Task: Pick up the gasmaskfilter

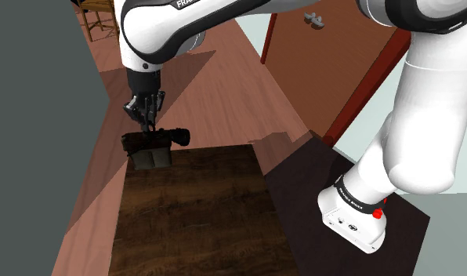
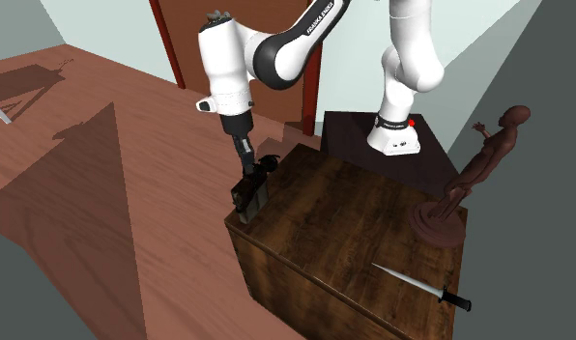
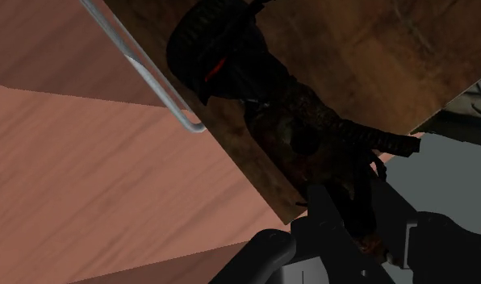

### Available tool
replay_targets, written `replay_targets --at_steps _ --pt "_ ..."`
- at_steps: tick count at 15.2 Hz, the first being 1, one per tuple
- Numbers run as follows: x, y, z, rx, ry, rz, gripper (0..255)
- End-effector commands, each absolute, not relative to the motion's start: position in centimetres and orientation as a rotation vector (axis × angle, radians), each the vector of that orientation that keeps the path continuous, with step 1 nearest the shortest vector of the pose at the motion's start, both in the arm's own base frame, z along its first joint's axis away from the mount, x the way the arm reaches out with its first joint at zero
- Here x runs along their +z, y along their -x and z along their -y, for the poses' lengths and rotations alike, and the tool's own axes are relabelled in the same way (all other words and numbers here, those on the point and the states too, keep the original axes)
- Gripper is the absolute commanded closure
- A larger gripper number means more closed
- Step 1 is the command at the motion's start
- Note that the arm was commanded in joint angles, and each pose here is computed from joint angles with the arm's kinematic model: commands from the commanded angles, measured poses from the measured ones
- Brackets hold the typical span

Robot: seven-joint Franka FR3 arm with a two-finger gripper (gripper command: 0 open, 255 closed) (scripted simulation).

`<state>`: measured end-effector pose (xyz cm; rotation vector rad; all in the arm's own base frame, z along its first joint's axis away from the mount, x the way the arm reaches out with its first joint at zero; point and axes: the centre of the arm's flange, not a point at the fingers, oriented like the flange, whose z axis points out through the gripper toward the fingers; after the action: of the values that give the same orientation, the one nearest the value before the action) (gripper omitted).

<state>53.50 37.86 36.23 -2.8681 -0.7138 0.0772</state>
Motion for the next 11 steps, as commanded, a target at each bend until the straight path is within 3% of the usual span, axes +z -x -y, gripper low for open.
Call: replay_targets --at_steps 1,11 --pt "36.2 -53.5 -37.8 0.079 2.868 0.714 255" --pt "41.4 -53.5 -37.8 0.079 2.868 0.714 255"
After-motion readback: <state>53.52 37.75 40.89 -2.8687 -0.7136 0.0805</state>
